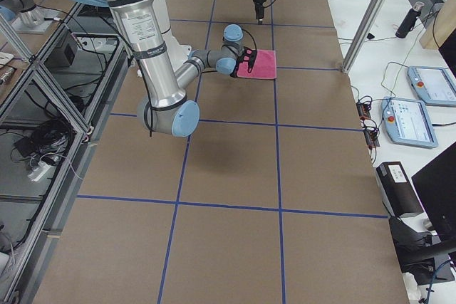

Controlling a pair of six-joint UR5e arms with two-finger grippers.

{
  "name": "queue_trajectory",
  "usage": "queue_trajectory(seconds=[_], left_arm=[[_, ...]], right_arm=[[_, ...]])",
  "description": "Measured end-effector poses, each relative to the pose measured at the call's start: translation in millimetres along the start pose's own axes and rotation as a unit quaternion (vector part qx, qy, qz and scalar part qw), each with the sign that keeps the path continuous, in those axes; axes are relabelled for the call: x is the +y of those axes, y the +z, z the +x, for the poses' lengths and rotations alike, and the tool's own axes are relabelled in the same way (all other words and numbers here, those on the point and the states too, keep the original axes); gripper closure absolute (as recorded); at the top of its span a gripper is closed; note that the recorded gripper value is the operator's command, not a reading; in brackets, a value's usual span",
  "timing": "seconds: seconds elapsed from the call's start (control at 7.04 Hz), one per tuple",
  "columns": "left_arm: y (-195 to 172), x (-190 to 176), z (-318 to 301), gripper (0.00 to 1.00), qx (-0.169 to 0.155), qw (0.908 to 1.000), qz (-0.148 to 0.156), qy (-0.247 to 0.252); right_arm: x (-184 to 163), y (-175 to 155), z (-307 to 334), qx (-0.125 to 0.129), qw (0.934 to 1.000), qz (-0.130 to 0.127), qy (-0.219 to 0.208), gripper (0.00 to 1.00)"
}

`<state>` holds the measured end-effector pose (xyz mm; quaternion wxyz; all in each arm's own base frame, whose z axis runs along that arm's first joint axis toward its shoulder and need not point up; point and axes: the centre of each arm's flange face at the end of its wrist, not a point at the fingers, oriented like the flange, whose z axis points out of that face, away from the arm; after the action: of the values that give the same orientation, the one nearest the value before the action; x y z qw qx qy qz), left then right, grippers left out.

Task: Fold towel twice with both arms
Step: 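Lower the right gripper onto the towel corner nearest it and pinch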

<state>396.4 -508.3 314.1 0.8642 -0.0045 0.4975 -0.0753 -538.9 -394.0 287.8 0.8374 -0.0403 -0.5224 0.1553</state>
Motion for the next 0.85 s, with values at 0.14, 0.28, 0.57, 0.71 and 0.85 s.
queue_trajectory(seconds=[0.14,0.28,0.57,0.71,0.85], left_arm=[[-0.6,0.2,0.4,0.00,0.001,1.0000,0.000,0.001],[-1.0,-0.1,0.4,0.00,0.001,1.0000,0.001,0.001],[-2.2,0.3,0.6,0.00,0.002,1.0000,0.001,0.002],[-3.3,0.8,1.1,0.00,0.003,1.0000,0.002,0.003],[-4.2,1.0,1.2,0.00,0.004,1.0000,0.002,0.003]], right_arm=[[3.7,5.1,-0.1,0.003,1.0000,-0.003,0.001,0.21],[5.7,7.8,0.3,0.005,1.0000,-0.004,0.002,0.23],[7.8,11.4,1.3,0.009,0.9999,-0.006,0.004,0.29],[7.3,13.7,2.5,0.011,0.9999,-0.006,0.004,0.30],[7.2,15.1,3.2,0.012,0.9999,-0.006,0.004,0.31]])
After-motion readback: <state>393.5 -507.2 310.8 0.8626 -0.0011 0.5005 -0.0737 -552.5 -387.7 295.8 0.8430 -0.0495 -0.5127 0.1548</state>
